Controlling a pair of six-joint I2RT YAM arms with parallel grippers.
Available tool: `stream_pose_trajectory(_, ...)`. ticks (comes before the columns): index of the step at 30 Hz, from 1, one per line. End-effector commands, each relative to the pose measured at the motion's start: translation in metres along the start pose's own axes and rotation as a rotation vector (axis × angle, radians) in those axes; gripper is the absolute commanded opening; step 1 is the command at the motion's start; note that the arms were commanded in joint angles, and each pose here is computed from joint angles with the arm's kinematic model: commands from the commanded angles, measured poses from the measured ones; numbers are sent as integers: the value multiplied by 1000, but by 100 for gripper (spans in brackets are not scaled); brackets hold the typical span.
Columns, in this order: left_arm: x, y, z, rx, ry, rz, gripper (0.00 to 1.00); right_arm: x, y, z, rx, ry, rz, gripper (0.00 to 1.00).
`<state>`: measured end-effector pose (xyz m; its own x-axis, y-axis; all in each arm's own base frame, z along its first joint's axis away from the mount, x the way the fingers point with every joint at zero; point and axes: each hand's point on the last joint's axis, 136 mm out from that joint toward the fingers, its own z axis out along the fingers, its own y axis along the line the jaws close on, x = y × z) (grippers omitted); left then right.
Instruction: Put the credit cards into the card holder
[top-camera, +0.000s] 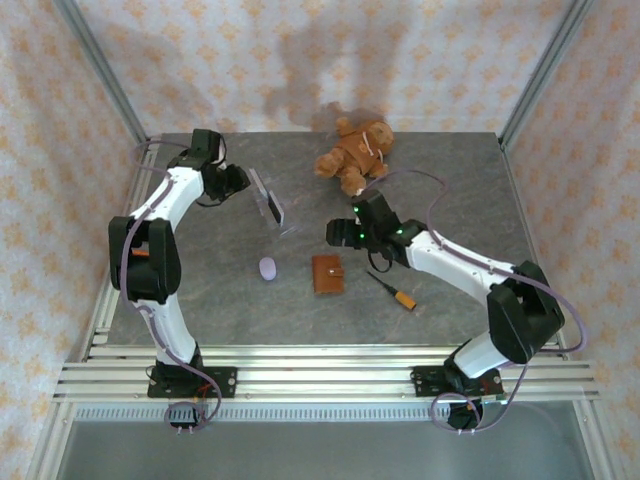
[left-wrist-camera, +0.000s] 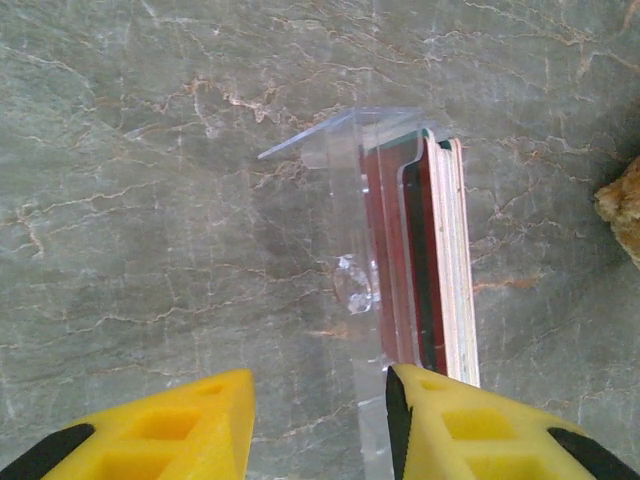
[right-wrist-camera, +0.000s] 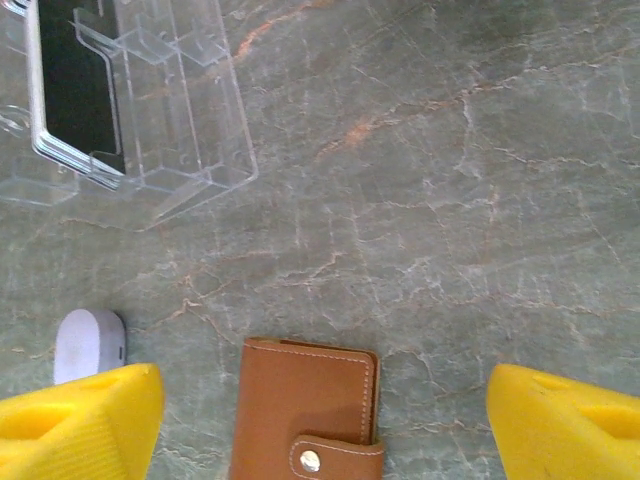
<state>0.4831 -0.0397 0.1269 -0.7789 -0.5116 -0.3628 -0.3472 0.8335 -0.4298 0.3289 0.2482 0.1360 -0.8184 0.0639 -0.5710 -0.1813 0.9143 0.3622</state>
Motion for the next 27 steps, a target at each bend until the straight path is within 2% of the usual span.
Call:
stream_pose_trajectory(1, -12, -7, 12, -8, -43, -1, 41, -3, -8, -12, 39, -43, -19, 84)
stream_pose_trajectory(6, -7, -13, 28, -14, -34, -1, 35, -2, -12, -14, 53, -52, -20, 84)
stream_pose_trajectory(7, -6, -12, 30, -23, -31, 2, 32, -2, -12, -15, 52, -53, -19, 84)
stream_pose_trajectory(10, -3, -2, 36, -69, -36, 5, 30, -2, -12, -15, 46, -52, -26, 84)
stream_pose_trajectory(15, 6, -3, 39, -58, -28, 5, 19, -2, -15, -19, 59, -61, -29, 84)
stream_pose_trajectory(20, 8, -23, 26, -23, -43, 30, 9, -2, -17, -19, 70, -57, -30, 84)
stream_pose_trajectory(27, 26, -73, 29, 79, 5, 70, 5, -3, -19, -21, 87, -64, -24, 84)
